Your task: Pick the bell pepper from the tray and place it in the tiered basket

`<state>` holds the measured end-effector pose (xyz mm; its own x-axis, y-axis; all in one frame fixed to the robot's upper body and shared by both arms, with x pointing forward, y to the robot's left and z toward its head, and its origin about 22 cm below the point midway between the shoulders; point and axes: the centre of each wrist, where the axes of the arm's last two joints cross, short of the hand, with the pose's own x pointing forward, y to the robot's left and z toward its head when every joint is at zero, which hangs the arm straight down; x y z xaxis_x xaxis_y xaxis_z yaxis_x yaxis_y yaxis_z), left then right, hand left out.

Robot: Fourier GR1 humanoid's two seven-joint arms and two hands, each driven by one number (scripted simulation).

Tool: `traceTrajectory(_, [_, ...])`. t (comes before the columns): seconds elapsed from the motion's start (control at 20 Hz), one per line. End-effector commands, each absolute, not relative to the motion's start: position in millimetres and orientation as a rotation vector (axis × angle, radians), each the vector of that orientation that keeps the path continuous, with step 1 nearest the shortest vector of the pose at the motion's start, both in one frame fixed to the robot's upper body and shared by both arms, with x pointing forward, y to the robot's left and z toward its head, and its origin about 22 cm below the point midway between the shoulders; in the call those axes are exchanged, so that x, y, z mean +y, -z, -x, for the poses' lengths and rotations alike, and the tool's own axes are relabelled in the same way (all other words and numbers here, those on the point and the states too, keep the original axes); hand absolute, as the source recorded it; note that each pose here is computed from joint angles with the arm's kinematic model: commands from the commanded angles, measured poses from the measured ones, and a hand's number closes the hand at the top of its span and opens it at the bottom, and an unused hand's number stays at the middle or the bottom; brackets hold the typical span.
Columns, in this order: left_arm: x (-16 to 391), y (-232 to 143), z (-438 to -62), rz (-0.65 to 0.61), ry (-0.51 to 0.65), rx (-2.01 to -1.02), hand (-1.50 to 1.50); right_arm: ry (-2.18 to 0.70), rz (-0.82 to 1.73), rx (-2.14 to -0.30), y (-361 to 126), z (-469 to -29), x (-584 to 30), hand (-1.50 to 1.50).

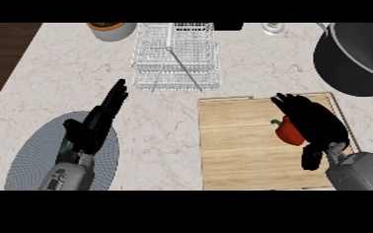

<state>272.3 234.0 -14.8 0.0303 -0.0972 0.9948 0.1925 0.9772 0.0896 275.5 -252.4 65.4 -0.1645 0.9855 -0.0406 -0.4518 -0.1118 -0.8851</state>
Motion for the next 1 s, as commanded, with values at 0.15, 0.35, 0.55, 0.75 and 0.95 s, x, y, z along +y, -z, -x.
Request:
traceTrajectory(0.15, [236.9,6.4,-261.1,0.07,0.236,-1.535,0.0,-1.572,0.801,-0.909,-56.2,-281.1,-275.4,-1.5])
traceTrajectory(0.35, [246.1,16.1,-277.7,0.081,0.218,-1.53,0.0,-1.57,0.805,-0.912,-34.1,-297.8,-269.1,-1.5])
traceTrajectory(0.55, [244.9,15.1,-271.3,0.061,0.214,-1.536,0.0,-1.517,0.68,-1.114,-26.6,-277.0,-264.9,1.5])
traceTrajectory(0.75, [229.7,23.7,-273.6,0.081,0.232,-1.522,0.0,-1.554,0.693,-1.134,-27.3,-294.3,-257.3,1.5])
traceTrajectory(0.95, [252.6,21.3,-267.5,0.077,0.232,-1.521,0.0,-1.539,0.699,-1.184,-33.2,-282.5,-262.2,1.5])
